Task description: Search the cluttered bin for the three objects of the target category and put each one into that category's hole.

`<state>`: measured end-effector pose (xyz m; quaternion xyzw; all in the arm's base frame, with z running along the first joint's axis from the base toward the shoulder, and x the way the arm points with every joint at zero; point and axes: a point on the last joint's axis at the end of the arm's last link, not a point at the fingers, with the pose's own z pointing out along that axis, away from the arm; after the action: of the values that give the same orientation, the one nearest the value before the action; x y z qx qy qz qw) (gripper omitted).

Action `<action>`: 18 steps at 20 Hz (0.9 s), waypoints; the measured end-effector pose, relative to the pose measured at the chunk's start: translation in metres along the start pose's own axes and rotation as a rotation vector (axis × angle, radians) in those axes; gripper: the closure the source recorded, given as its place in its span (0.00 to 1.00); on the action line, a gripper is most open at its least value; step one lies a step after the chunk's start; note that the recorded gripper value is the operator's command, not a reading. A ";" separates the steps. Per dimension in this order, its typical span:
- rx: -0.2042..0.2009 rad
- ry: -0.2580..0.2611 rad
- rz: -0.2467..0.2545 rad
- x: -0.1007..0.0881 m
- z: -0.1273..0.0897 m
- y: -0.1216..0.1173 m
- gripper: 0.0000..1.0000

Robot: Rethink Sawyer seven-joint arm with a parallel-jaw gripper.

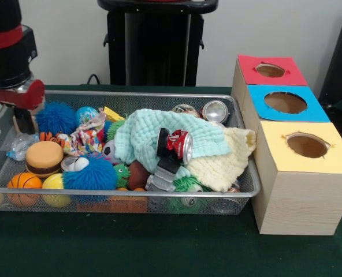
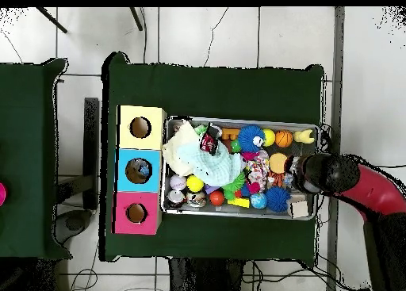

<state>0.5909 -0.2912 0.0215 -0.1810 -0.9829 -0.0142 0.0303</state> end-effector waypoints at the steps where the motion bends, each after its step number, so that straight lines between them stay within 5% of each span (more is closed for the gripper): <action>1: 0.002 -0.005 0.004 -0.002 -0.001 -0.003 1.00; 18: 0.076 -0.038 -0.038 -0.011 0.003 -0.034 1.00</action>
<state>0.5889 -0.3269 0.0174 -0.1615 -0.9864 0.0260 0.0180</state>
